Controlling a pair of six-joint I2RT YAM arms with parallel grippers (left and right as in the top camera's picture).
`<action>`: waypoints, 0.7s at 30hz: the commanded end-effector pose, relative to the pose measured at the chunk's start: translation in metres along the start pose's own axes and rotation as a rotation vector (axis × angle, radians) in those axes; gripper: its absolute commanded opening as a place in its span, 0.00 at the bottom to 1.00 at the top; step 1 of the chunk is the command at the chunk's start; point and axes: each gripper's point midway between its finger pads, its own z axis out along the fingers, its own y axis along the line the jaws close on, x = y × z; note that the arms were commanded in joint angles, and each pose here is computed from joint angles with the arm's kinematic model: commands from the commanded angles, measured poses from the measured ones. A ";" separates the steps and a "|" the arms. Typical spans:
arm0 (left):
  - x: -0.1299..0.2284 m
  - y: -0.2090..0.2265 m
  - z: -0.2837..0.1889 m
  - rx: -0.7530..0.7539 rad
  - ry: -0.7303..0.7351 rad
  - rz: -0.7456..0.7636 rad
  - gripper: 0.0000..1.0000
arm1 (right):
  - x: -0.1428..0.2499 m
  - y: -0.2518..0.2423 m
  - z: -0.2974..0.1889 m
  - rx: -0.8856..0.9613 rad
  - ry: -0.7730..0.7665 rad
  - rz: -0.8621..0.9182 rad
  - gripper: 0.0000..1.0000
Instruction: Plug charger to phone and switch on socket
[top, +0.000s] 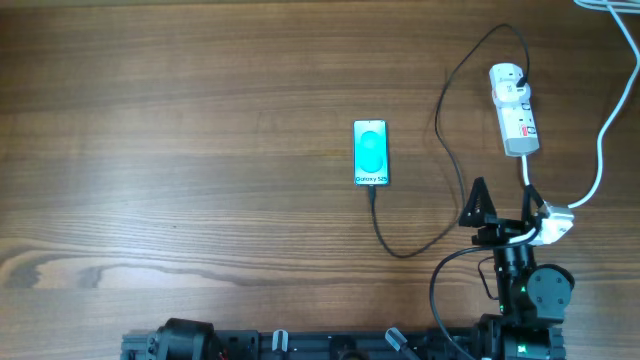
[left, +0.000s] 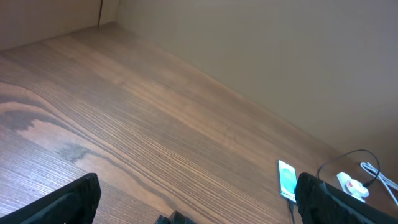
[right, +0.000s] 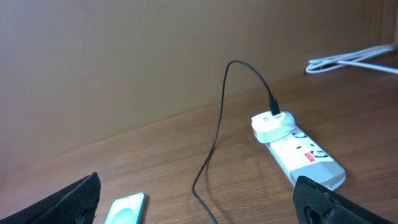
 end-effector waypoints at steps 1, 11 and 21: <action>0.000 0.000 0.000 0.005 0.000 0.004 1.00 | -0.004 -0.001 -0.001 0.008 -0.019 -0.049 1.00; 0.000 0.000 0.000 0.005 0.000 0.004 1.00 | -0.003 -0.001 0.000 0.009 -0.014 -0.049 1.00; -0.001 0.001 0.000 -0.001 -0.004 0.007 1.00 | -0.003 -0.001 0.000 0.009 -0.014 -0.049 1.00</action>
